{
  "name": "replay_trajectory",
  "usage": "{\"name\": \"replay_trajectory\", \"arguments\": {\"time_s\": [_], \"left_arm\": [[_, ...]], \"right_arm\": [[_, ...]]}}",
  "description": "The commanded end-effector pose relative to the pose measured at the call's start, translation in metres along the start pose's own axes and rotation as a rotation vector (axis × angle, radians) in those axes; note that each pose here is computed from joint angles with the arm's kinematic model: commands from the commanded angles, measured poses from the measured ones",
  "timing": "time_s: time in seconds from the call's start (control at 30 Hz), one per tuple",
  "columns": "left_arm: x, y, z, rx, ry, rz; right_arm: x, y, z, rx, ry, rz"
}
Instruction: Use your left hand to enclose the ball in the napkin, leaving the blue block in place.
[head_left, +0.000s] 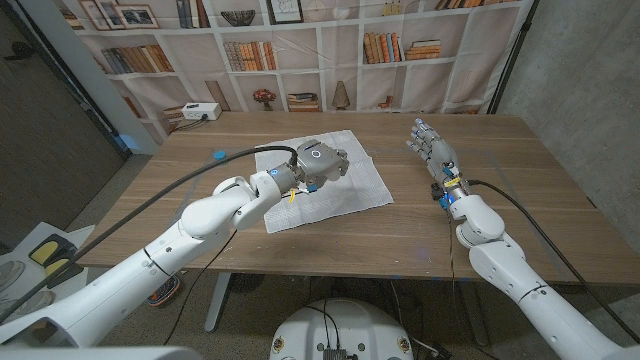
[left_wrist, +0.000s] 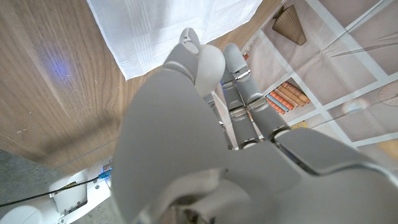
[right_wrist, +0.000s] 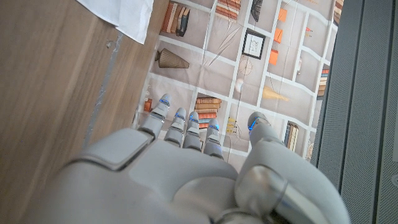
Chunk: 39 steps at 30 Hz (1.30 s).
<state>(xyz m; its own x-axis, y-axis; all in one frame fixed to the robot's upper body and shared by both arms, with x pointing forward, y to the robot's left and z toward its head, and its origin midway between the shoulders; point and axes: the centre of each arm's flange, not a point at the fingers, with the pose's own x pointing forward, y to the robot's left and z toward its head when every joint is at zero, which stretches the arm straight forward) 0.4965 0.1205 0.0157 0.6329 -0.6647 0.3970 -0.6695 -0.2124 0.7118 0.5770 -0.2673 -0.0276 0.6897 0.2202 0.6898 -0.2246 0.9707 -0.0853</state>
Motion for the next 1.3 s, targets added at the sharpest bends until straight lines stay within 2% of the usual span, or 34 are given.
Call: {"name": "replay_trajectory", "arguments": {"time_s": [0.03, 0.27, 0.6, 0.83, 1.03, 1.3], "left_arm": [[0.006, -0.008, -0.026, -0.081, 0.127, -0.049], [0.015, -0.018, -0.04, -0.11, 0.182, -0.097], [0.035, -0.03, -0.051, -0.12, 0.212, -0.202], [0.051, -0.039, -0.059, -0.121, 0.255, -0.256], [0.063, -0.051, -0.069, -0.131, 0.301, -0.301], [0.079, -0.068, -0.073, -0.139, 0.322, -0.35]], "right_arm": [[0.034, 0.011, 0.023, -0.053, -0.023, 0.128], [0.042, 0.014, 0.027, -0.078, -0.019, 0.164], [0.045, 0.015, 0.023, -0.086, -0.007, 0.204], [0.044, 0.01, 0.018, -0.079, 0.008, 0.218], [0.044, 0.005, 0.014, -0.077, 0.015, 0.226], [0.045, -0.003, 0.012, -0.078, 0.023, 0.23]]}}
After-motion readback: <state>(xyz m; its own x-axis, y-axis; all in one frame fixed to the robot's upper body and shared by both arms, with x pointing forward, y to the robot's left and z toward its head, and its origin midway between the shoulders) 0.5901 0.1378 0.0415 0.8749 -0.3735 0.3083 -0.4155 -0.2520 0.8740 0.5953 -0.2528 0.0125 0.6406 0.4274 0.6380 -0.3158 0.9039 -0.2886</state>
